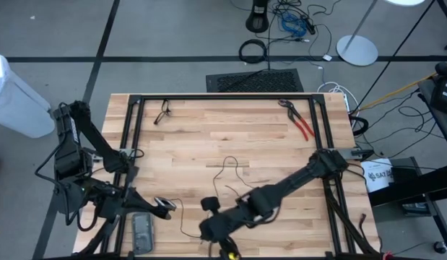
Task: Coil cords
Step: Coil the black wire onto the spool
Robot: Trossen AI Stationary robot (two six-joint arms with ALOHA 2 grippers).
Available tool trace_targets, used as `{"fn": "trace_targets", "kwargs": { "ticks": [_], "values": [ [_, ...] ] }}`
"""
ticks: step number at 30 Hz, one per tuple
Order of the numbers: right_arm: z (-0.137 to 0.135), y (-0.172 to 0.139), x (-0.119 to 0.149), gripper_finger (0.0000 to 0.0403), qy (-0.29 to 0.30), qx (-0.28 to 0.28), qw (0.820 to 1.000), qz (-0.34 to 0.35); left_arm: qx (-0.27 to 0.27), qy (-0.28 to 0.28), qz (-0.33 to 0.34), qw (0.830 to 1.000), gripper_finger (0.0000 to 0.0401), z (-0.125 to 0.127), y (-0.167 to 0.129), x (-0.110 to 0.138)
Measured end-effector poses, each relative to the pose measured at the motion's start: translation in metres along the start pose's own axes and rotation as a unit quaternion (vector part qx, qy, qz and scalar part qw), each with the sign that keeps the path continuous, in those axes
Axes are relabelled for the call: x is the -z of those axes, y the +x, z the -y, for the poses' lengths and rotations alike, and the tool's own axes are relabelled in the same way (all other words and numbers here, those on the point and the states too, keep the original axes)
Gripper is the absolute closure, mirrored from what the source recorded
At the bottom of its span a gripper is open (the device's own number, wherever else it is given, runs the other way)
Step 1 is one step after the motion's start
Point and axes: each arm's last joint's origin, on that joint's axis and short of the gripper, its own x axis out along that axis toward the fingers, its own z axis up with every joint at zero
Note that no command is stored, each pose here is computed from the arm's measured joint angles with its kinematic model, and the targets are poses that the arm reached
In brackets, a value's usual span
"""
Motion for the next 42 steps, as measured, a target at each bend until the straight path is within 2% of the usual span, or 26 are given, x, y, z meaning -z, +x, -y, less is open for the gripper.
{"fn": "trace_targets", "kwargs": {
  "ticks": [12, 18, 25, 31, 37, 42],
  "values": [
    [-0.063, -0.057, -0.007, 0.0403, -0.077, 0.043, 0.994, 0.058, -0.003, -0.004, -0.03, 1.0, 0.0399, 0.0, 0.0, 0.007],
    [-0.087, -0.067, -0.008, 0.0403, -0.125, 0.03, 0.988, 0.089, -0.008, -0.014, -0.035, 0.999, 0.0399, -0.001, 0.001, 0.008],
    [-0.105, -0.076, -0.011, 0.0403, -0.151, 0.012, 0.981, 0.126, -0.025, -0.033, -0.043, 0.998, 0.0399, -0.008, 0.005, 0.01],
    [-0.114, -0.082, -0.014, 0.0403, -0.175, 0.024, 0.971, 0.159, -0.031, -0.067, -0.091, 0.993, 0.0399, -0.011, 0.007, 0.021],
    [-0.113, -0.084, -0.02, 0.0403, -0.194, 0.06, 0.961, 0.186, 0.033, -0.093, -0.113, 0.989, 0.0399, -0.006, 0.014, 0.024],
    [-0.107, -0.085, -0.026, 0.0403, -0.21, 0.103, 0.95, 0.206, 0.104, -0.097, -0.136, 0.98, 0.0399, 0.007, 0.033, 0.024]
  ]
}}
